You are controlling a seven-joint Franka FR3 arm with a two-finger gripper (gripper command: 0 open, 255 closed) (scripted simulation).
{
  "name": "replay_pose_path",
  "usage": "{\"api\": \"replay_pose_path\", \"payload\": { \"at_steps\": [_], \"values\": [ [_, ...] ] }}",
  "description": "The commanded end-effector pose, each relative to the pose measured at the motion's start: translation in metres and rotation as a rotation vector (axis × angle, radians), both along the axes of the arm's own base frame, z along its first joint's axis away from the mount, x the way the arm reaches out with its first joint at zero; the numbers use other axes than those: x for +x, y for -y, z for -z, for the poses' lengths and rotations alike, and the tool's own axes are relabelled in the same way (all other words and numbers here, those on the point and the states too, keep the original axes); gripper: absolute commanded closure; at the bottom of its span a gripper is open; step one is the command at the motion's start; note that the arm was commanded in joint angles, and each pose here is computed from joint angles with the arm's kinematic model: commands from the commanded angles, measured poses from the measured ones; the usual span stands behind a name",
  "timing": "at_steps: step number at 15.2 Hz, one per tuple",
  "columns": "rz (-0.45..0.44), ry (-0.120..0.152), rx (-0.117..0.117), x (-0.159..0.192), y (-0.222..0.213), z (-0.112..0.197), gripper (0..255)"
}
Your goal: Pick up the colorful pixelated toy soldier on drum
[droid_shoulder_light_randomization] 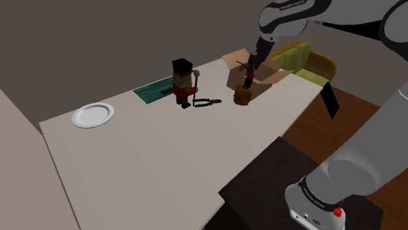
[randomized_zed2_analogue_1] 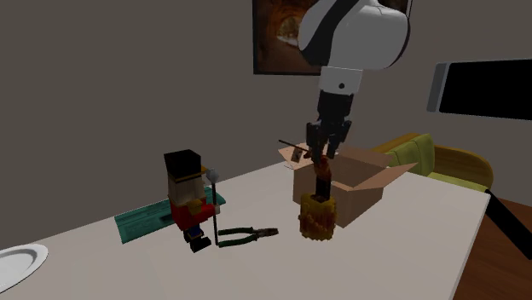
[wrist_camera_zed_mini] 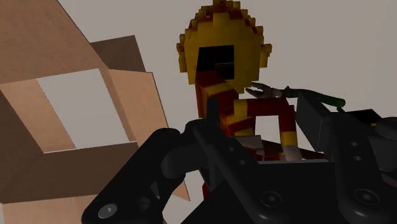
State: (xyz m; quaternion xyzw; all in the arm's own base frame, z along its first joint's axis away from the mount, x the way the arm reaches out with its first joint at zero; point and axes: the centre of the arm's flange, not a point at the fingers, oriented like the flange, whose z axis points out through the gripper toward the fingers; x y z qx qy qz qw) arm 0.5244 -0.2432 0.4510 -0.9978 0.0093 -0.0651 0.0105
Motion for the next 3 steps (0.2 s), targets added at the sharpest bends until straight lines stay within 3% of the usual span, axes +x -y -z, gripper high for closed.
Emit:
{"api": "replay_pose_path", "payload": {
  "at_steps": [1, 3],
  "values": [
    [0.000, 0.001, -0.001, 0.0000, -0.0004, -0.0115, 255],
    [0.000, 0.001, -0.001, 0.0000, -0.0004, -0.0123, 255]
  ]
}}
